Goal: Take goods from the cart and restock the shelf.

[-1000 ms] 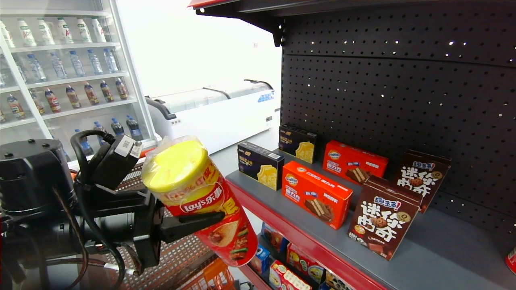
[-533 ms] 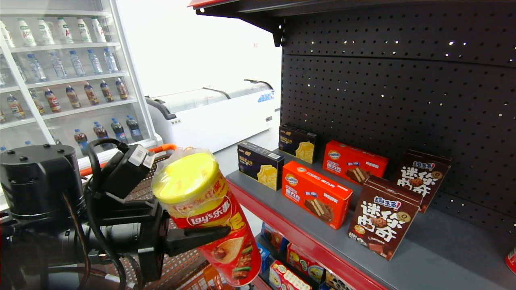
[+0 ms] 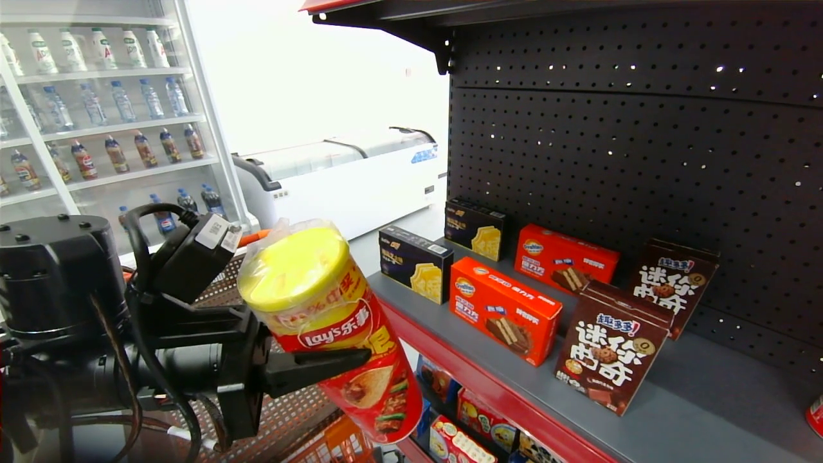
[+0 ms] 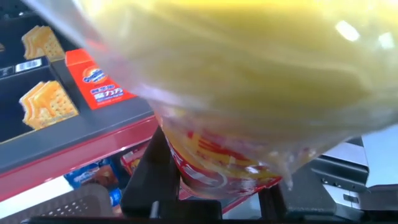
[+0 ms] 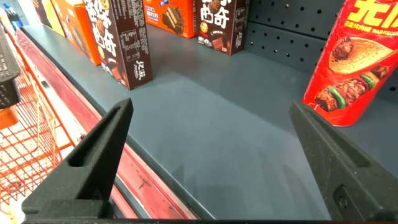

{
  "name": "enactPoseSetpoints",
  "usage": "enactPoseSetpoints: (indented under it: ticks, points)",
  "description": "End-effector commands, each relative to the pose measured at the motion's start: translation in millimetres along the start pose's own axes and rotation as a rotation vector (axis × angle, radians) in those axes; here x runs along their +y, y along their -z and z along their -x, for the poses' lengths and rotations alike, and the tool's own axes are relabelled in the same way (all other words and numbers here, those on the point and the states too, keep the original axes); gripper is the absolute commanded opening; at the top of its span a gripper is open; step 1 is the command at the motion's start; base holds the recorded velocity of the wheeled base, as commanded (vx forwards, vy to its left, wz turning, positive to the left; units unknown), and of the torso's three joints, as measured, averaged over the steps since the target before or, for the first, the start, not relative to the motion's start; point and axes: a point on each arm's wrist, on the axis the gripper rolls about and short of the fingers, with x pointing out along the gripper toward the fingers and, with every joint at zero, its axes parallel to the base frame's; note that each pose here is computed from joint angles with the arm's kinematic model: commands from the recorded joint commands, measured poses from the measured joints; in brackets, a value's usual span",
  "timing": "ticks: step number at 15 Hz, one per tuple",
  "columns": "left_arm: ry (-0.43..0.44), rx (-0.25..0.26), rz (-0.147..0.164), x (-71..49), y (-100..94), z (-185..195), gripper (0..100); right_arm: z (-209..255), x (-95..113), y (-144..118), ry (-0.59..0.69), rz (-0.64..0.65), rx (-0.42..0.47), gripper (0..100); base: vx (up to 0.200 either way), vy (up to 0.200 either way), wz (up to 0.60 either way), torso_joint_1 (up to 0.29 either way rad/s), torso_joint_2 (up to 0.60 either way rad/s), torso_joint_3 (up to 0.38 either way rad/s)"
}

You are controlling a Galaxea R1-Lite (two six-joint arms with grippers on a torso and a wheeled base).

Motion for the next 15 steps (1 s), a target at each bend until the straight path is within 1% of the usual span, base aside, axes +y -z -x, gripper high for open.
enactPoseSetpoints:
  ticks: [1, 3, 5, 7, 8, 10, 11, 12, 14, 15]
  points:
    - [0.011, -0.006, -0.009, -4.9, -2.0, 0.5, 0, 0.0, 0.0, 0.0, 0.000, 0.000, 0.001, 100, 0.000, 0.000, 0.00, 0.000, 0.00, 0.000]
    - [0.010, -0.005, -0.008, -4.7, -1.6, 0.8, 0, 0.0, 0.0, 0.0, 0.000, 0.000, 0.001, 100, 0.000, 0.000, 0.00, 0.000, 0.00, 0.000]
    - [0.013, -0.007, -0.011, -5.2, -2.3, 0.8, 0, 0.0, 0.0, 0.0, 0.000, 0.000, 0.001, 100, 0.000, 0.000, -0.60, 0.002, 0.00, 0.005]
    - [0.030, -0.012, -0.020, -9.7, -4.3, -0.9, 0, 0.0, 0.0, 0.0, 0.000, 0.001, 0.001, 100, 0.000, 0.000, -0.60, -0.002, 0.00, 0.002]
    - [0.031, -0.010, -0.016, -9.6, -3.6, -1.0, 0, 0.0, 0.0, 0.0, 0.000, 0.000, 0.001, 100, 0.000, 0.000, -0.60, 0.007, 0.01, 0.007]
    - [0.030, -0.013, -0.020, -10.0, -4.6, -0.6, 0, 0.0, 0.0, 0.0, 0.000, 0.001, 0.001, 100, 0.000, 0.000, -0.60, 0.000, 0.00, 0.002]
    - [0.036, -0.020, -0.028, -11.4, -7.0, -0.5, 0, 0.0, 0.0, 0.0, 0.000, 0.000, 0.001, 100, 0.000, 0.000, -0.60, -0.007, 0.01, 0.002]
    - [0.050, -0.029, -0.042, -15.9, -10.3, -1.1, 0, 0.0, 0.0, 0.0, 0.000, 0.000, 0.001, 100, 0.000, 0.000, -0.60, 0.002, 0.01, 0.002]
    - [0.062, -0.043, -0.045, -21.6, -14.2, 1.0, 0, 0.0, 0.0, 0.0, 0.000, 0.000, 0.001, 100, 0.000, 0.000, -0.60, 0.002, 0.00, 0.002]
    - [0.068, -0.045, -0.041, -23.6, -14.9, 1.3, 0, 0.0, 0.0, 0.0, 0.000, 0.000, 0.001, 100, 0.000, 0.000, -0.60, 0.002, 0.01, 0.002]
